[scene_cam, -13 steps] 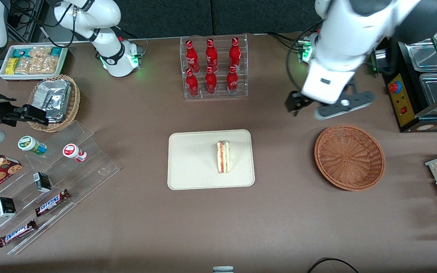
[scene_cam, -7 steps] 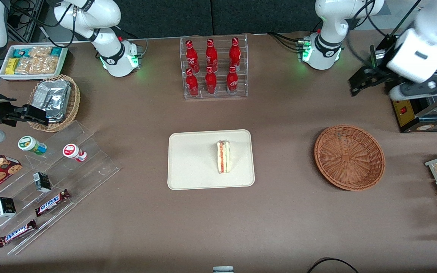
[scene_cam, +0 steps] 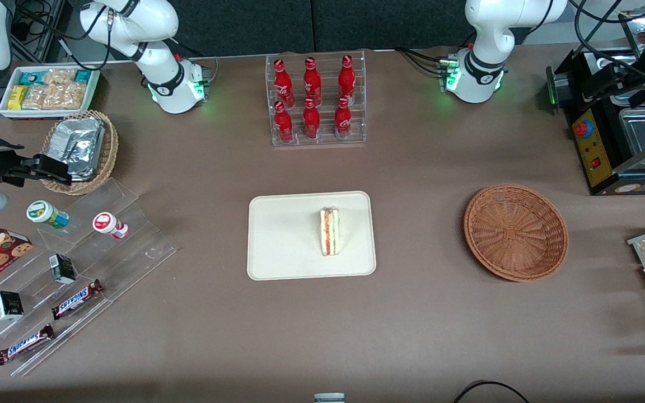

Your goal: Place sandwich from basket to tray

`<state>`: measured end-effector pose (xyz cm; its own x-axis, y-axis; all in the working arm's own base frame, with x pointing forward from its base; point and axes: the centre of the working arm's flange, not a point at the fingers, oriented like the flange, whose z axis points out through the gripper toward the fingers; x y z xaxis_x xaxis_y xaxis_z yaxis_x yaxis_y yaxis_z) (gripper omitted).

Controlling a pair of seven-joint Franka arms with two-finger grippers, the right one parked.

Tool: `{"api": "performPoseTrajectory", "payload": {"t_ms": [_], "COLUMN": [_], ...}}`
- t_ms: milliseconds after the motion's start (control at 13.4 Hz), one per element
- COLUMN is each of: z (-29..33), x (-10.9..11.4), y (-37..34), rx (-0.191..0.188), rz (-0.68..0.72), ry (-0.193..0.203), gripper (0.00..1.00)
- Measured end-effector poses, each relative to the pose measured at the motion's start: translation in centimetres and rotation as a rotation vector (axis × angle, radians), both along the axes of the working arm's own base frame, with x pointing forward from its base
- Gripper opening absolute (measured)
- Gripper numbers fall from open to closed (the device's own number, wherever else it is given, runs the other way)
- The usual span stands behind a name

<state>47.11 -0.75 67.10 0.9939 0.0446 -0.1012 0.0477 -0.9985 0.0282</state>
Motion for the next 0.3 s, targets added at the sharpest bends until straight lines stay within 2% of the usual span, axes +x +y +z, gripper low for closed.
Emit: {"api": "performPoseTrajectory", "payload": {"t_ms": [299], "z": [0.5], "x": [-0.2], "y": [-2.1], "rx": [0.009], "rz": [-0.041], "ry": [-0.031], "gripper": [1.0]}}
